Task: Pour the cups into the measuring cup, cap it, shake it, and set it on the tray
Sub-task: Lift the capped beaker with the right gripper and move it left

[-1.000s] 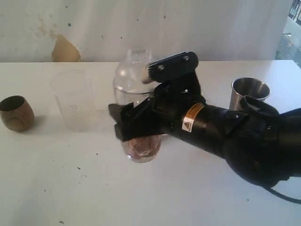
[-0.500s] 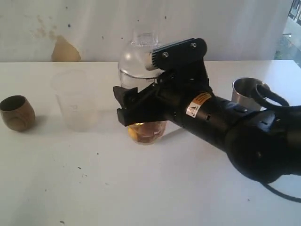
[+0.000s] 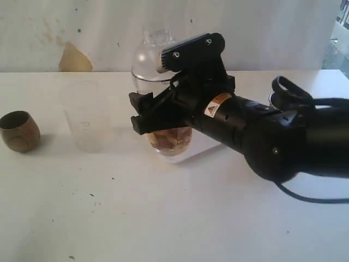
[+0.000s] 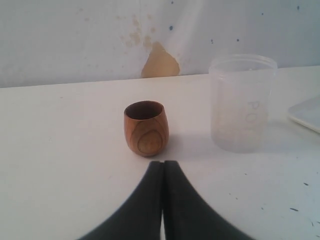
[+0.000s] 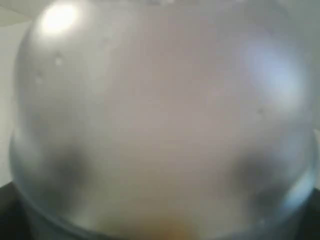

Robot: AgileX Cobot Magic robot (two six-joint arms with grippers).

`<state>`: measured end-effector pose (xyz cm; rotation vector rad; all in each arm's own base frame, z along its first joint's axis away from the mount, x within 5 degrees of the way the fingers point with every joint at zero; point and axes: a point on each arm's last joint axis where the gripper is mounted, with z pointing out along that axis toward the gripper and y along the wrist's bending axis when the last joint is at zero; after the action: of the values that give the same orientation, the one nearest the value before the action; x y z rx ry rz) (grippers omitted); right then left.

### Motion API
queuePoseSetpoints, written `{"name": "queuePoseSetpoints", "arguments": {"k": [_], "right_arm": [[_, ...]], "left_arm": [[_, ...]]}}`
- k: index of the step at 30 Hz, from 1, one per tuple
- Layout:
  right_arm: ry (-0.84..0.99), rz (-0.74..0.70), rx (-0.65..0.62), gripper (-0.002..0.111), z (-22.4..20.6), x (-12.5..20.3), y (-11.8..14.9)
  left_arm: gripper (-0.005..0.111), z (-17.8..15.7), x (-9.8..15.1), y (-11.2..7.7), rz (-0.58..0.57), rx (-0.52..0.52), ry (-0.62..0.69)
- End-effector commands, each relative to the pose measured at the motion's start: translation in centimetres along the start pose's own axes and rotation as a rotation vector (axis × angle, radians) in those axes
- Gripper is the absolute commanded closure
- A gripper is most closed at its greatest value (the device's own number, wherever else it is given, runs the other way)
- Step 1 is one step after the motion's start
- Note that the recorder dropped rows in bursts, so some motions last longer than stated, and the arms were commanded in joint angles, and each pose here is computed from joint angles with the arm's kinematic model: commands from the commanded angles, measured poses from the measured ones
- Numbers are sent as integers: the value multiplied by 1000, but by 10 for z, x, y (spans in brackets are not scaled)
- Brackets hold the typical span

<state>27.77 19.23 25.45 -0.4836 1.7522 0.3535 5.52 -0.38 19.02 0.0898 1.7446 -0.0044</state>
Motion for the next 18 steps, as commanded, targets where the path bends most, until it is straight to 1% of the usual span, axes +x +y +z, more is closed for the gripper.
{"name": "queuePoseSetpoints", "arguments": {"k": [1, 3, 4, 7, 12, 18], "right_arm": [[-75, -30, 78, 108, 26, -28, -26], [-64, -46, 95, 108, 40, -32, -35], [-55, -78, 98, 108, 50, -33, -37], [-29, -213, 94, 108, 70, -34, -38], [-15, -342, 83, 108, 98, -35, -36], [-9, -505, 129, 108, 124, -35, -40]], "left_arm": [[106, 0, 0, 0, 4, -1, -10], [106, 0, 0, 0, 4, -1, -10], [106, 0, 0, 0, 4, -1, -10], [106, 0, 0, 0, 4, -1, -10], [106, 0, 0, 0, 4, -1, -10], [106, 0, 0, 0, 4, -1, -10]]}}
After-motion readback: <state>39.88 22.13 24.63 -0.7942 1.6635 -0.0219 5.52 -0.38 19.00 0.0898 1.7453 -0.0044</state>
